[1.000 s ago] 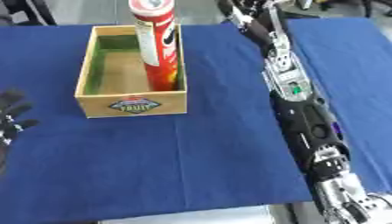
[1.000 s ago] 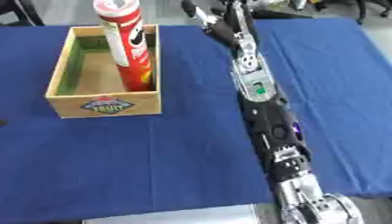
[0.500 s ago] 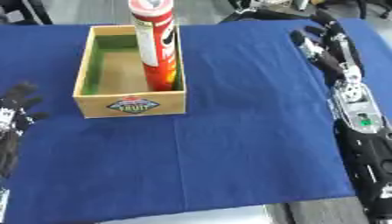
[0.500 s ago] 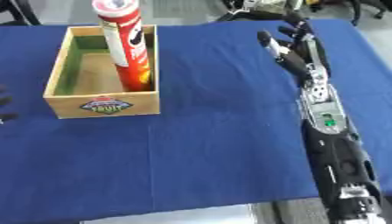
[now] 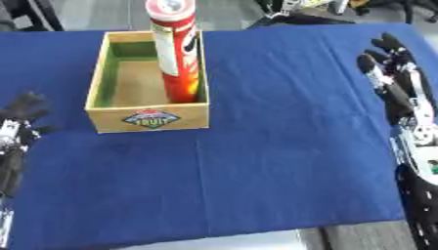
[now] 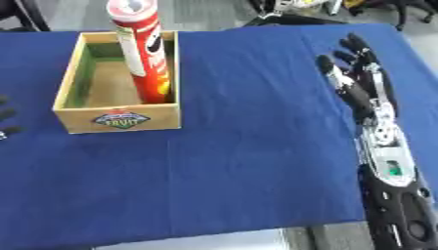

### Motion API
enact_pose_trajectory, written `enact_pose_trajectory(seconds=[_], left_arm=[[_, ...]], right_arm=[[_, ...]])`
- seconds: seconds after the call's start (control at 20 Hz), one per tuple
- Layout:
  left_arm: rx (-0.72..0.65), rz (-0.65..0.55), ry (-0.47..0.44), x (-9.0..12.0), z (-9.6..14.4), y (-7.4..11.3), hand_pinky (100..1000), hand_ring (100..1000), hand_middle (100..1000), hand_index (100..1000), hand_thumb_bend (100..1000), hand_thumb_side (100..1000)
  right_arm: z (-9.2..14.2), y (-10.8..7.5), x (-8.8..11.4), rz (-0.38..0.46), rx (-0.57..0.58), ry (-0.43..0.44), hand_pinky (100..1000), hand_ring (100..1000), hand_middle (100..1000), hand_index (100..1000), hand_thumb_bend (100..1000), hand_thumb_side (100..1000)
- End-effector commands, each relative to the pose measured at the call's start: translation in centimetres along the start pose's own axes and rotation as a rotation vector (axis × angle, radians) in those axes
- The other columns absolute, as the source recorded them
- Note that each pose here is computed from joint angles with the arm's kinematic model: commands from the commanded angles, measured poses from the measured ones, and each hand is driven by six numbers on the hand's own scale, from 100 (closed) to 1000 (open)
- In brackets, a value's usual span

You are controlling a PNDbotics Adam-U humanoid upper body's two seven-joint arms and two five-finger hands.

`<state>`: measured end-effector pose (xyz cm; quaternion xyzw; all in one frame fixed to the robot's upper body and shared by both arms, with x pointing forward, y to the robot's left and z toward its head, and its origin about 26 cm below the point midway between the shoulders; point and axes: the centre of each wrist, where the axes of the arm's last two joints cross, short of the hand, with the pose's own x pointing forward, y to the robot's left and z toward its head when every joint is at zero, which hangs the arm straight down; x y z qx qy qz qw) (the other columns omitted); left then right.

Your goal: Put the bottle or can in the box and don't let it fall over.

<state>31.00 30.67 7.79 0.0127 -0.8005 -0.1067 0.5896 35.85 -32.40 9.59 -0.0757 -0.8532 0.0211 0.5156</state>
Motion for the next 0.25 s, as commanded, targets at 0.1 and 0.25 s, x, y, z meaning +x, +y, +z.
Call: enact_pose_trajectory(seconds=[0.1,0.25], left_arm=[[0.007,-0.015,-0.031,0.92,-0.19,0.49,781,900,894,944,350,819],[0.008,-0.014,-0.033,0.94,-0.18,0.44,781,900,897,944,349,820]], right_arm=[[-0.21,-0.21,1.46,-0.015,-0.003,-0.047,799,880,870,939,643,492],[0.13,-0.08,1.61,-0.028,0.001,-0.049,798,877,866,938,641,491]])
